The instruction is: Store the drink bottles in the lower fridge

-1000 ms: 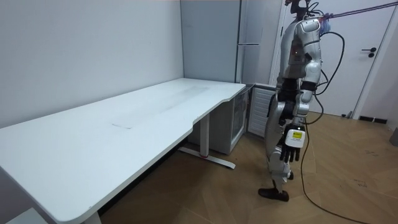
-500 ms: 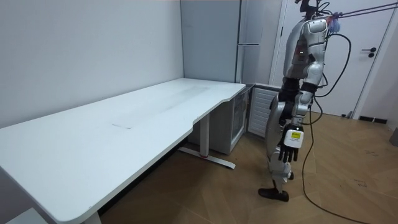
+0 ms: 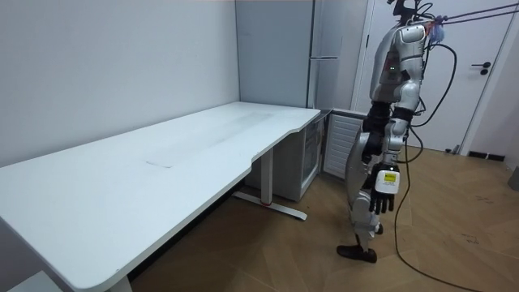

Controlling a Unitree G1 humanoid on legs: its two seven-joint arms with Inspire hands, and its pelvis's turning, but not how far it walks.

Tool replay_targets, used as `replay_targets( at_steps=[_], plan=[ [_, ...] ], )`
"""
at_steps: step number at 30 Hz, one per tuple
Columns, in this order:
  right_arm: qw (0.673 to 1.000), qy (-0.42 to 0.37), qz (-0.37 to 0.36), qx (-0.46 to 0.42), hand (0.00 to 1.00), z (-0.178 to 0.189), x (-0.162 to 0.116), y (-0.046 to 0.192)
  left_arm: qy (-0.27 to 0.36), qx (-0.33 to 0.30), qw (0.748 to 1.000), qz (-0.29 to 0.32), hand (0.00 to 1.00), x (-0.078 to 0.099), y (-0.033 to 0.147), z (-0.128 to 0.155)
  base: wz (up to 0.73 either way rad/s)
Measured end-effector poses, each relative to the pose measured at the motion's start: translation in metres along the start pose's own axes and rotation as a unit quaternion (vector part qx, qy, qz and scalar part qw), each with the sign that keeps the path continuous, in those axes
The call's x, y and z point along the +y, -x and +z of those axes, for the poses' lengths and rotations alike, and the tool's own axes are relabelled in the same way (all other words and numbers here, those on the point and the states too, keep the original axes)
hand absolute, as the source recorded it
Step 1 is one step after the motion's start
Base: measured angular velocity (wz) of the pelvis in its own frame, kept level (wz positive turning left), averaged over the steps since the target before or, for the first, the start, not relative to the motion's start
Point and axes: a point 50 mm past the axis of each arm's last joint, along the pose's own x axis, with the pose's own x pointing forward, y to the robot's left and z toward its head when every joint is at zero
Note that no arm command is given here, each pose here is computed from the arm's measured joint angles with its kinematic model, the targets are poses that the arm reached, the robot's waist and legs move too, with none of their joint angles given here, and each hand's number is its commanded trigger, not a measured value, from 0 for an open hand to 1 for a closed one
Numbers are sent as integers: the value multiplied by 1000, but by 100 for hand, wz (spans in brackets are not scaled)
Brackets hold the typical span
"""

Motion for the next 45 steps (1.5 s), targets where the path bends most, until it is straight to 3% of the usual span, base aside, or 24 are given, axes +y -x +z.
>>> replay_targets(
  at_steps=[9,13,29,35,40,45],
  plan=[
    [998,51,-20,-16,0,11,3,-1,-13,-56,998,-3,0,-5,1,35,-5],
    [994,103,-23,-34,0,25,14,-4,-72,-96,993,-4,0,-14,3,56,-17],
    [971,195,1,-137,0,71,65,-9,-169,-153,974,-13,0,-25,6,74,-11],
    [943,201,-15,-263,0,130,72,19,-196,-160,967,-11,0,-17,7,77,-9],
    [886,217,-50,-408,0,188,77,68,-185,-162,969,13,0,0,7,73,-9],
    [852,216,-105,-466,0,211,71,94,-165,-156,973,35,0,12,7,65,0]
  ],
)
